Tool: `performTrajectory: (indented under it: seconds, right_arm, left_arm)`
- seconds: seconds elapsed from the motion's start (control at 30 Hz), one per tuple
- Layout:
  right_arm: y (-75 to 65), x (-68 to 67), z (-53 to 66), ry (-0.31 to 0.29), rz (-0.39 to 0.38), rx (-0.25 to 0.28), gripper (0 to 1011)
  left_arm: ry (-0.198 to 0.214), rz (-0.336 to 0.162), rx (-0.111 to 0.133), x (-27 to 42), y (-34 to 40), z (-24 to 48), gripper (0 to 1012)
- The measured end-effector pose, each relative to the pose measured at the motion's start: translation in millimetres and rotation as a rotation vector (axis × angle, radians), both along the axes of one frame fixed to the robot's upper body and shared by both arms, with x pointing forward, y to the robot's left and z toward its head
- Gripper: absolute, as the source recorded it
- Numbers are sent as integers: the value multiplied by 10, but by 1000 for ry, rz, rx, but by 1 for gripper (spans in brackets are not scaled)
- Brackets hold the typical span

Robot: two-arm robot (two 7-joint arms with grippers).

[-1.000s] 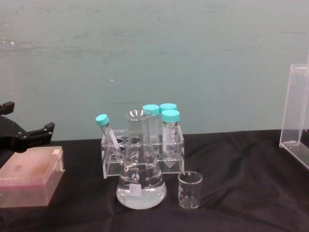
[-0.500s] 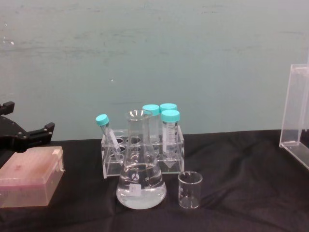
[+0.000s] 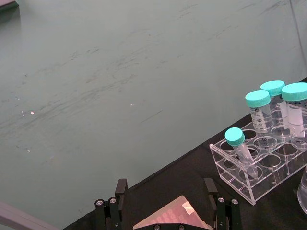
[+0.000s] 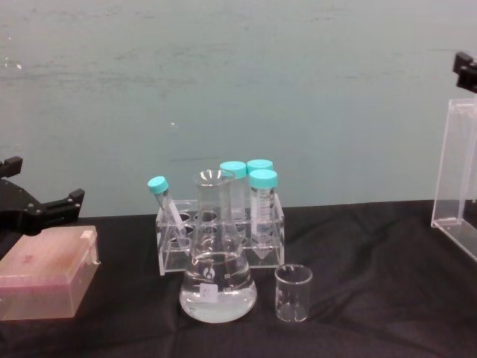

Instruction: Place the experimental apparatus aside using one hand.

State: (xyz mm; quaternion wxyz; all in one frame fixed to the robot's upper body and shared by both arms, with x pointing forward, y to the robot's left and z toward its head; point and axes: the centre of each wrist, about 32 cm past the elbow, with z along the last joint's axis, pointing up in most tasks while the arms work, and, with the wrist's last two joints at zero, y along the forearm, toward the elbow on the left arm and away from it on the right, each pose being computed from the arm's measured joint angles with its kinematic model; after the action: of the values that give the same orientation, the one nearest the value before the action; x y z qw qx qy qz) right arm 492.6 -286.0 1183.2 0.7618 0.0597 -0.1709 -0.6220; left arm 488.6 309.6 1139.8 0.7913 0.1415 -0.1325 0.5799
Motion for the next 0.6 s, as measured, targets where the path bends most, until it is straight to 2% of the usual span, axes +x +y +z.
performTrajectory:
  seconds: [0.3,0.6]
  right_arm:
    - [89,16,8,14,96,-10,1003]
    - [167,21,-50,64,187,-5,1003]
  left_arm:
    - [0,0,0,0,0,0,1000]
    - [0,0,0,0,0,0,1000]
